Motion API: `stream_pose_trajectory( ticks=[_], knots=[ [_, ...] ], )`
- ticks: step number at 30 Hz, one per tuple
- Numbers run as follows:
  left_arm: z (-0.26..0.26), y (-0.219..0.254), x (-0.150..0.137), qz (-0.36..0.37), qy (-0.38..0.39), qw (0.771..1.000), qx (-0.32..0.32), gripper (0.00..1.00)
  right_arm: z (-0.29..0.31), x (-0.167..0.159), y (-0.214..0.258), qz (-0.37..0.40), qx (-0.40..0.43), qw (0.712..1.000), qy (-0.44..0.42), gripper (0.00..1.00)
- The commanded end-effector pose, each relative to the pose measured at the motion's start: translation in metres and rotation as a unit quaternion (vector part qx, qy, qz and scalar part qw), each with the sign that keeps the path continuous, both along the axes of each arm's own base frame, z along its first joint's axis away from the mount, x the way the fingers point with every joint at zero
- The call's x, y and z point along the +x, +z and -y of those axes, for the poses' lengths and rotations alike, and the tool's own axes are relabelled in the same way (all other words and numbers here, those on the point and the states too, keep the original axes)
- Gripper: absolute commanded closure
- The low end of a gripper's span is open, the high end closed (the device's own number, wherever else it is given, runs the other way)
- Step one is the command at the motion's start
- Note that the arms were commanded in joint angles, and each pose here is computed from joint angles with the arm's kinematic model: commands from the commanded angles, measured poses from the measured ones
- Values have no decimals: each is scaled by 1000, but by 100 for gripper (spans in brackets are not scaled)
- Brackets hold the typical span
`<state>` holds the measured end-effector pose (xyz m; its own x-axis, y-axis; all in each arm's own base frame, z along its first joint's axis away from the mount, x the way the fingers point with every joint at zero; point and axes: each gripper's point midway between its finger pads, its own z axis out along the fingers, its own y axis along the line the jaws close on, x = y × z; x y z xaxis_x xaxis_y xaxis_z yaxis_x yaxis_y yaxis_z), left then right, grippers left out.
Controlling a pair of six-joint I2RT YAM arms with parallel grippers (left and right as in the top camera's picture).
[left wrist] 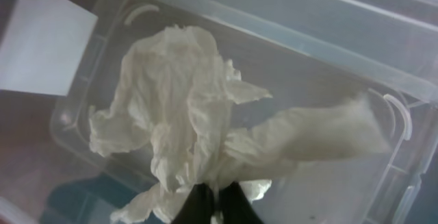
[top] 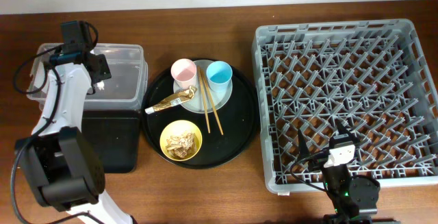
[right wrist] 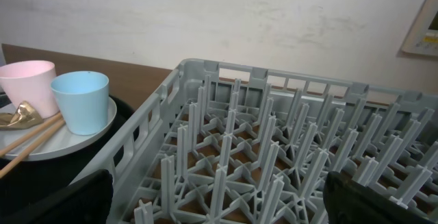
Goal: Sort waste into correct bins and load items into the dishwasher rack
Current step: 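Grasp the tissue with the left gripper and carry it to the clear bin, then open the left gripper to drop the tissue into the clear bin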
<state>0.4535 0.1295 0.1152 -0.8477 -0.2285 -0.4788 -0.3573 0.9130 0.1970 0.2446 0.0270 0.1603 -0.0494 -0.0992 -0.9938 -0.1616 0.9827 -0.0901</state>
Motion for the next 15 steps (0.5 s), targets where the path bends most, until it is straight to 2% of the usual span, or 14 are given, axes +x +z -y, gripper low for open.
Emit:
stream_pose_trajectory(
  ticks=[1,2,5,8,9,10,11,12,13,14,15],
  knots=[
    [1,-14,9,0,-1,1000,-17,59,0,0,-2,-2,5,1000,-1,2],
    [1,-14,9,0,-1,1000,-17,42,0,0,-2,-2,5,1000,-1,2],
    [3,3,13,13,-4,1000,-19,27,0,0,-2,-2,5,1000,-1,2],
    [8,50,15,44,-12,999,-28,27,0,0,-2,-2,5,1000,-1,2],
    [16,67,14,55,-24,997,-46,29,0,0,-2,-2,5,1000,-1,2],
    [43,91,8,68,-62,990,-109,39,0,0,-2,-2,5,1000,-1,2],
    [71,101,-5,66,-96,978,-173,58,0,0,-2,-2,5,1000,-1,1],
    [93,105,-19,52,-116,967,-219,78,0,0,-2,-2,5,1000,-1,2],
    [110,102,-34,22,-126,960,-250,95,0,0,-2,-2,5,1000,-1,2],
    [120,96,-48,-9,-127,957,-260,100,0,0,-2,-2,5,1000,-1,2],
    [136,87,-65,-52,-133,952,-270,100,0,0,-2,-2,5,1000,-1,2]
  ],
)
